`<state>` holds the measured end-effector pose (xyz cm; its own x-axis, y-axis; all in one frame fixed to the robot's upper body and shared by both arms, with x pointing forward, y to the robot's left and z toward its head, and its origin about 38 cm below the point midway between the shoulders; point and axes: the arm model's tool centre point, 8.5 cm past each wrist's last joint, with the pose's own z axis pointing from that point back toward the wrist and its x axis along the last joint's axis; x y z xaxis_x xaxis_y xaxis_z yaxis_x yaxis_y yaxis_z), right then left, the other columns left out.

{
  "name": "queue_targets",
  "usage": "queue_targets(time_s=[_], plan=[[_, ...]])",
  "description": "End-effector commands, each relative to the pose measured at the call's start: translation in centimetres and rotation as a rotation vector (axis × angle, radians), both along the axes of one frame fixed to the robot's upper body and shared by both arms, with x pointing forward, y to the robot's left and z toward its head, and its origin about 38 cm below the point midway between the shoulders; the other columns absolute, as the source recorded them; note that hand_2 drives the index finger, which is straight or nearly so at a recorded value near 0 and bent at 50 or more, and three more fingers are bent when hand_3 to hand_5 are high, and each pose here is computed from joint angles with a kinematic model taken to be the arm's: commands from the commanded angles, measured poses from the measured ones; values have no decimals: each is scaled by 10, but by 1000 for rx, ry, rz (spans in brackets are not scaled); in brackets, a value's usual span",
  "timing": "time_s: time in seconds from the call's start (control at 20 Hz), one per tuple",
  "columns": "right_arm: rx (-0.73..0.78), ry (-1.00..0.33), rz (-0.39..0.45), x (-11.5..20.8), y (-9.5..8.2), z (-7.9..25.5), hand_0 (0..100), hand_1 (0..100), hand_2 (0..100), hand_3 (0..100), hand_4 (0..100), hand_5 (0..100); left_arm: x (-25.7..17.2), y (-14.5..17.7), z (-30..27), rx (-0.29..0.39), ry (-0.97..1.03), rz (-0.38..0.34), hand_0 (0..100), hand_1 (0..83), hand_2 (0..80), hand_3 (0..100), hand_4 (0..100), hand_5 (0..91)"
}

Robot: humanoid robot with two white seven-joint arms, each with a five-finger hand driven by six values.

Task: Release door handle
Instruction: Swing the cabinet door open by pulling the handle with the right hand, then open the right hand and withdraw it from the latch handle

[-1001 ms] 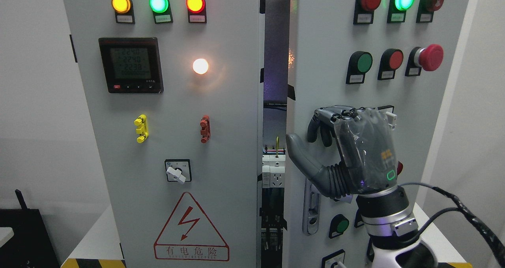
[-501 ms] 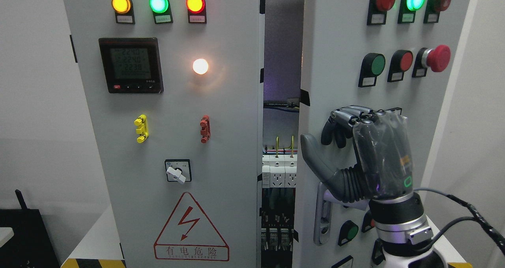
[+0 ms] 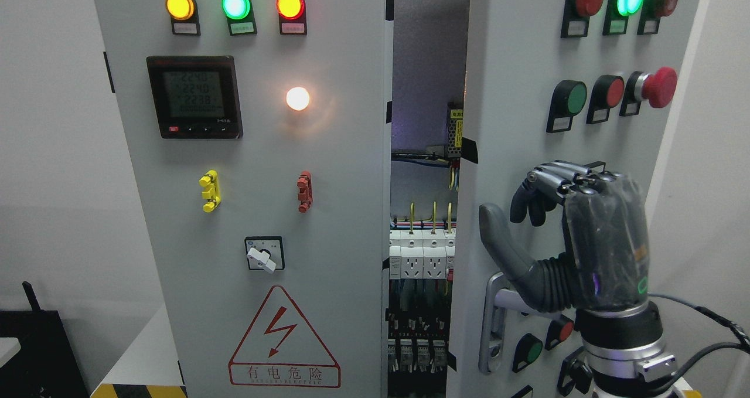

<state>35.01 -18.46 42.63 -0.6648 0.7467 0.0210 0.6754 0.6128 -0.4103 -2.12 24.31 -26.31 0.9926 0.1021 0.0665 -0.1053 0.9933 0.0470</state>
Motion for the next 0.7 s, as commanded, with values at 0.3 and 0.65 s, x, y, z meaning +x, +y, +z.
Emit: queue_targets(time_s=[0.3,0.65], plan=[[129,-40,-117,-12,-60,-4,500,187,815,1000,1000,996,11,-1,-1,-2,-30,-2,120,389,0,0,0,0],[194,-57,-235,-18,-103,-5,502,185,813,1000,1000,996,11,-1,-1,-2,-30,0,120,389,0,0,0,0]])
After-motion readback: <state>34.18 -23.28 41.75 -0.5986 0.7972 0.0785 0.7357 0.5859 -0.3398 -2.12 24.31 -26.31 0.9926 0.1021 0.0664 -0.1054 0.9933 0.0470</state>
